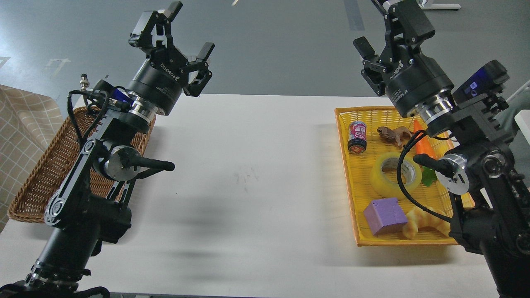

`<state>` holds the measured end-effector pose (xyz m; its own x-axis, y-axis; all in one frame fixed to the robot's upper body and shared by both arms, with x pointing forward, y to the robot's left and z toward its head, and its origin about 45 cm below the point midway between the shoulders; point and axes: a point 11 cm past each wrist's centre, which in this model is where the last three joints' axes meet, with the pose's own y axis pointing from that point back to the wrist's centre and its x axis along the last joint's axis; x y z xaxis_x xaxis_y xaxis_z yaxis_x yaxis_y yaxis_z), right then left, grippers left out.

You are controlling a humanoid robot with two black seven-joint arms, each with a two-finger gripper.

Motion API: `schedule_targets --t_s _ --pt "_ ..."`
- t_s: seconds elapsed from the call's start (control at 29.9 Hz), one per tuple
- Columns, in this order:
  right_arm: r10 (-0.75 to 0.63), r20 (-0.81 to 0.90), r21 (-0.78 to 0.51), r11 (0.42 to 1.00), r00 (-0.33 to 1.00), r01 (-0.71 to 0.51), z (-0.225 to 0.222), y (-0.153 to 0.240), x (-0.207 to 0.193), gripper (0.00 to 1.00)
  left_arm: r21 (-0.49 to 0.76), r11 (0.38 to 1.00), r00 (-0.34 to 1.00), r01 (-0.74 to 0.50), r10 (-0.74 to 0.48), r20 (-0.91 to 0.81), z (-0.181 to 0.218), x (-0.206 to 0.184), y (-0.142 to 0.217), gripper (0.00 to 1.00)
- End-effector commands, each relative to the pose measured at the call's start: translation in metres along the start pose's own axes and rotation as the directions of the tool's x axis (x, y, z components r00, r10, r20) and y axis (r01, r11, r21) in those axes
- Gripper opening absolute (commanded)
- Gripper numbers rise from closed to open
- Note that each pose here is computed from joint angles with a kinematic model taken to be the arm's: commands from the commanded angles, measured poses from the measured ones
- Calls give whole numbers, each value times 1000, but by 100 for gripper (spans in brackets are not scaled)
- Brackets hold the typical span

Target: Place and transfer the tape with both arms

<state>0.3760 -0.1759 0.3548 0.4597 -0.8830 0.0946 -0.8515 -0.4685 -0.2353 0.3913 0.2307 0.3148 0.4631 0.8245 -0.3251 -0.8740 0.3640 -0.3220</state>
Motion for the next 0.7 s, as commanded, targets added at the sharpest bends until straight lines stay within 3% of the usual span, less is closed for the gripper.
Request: schedule_targets --t_s 0.0,0.67 --pt "1 0 -3 1000 1000 -1 1 1 0 99 -5 1000 1000 0 0 -15 1 0 0 98" --pt "-3 -56 -8 1000 998 3 -5 0 8 98 -8 1000 1000 7 -7 -18 2 -2 -4 98"
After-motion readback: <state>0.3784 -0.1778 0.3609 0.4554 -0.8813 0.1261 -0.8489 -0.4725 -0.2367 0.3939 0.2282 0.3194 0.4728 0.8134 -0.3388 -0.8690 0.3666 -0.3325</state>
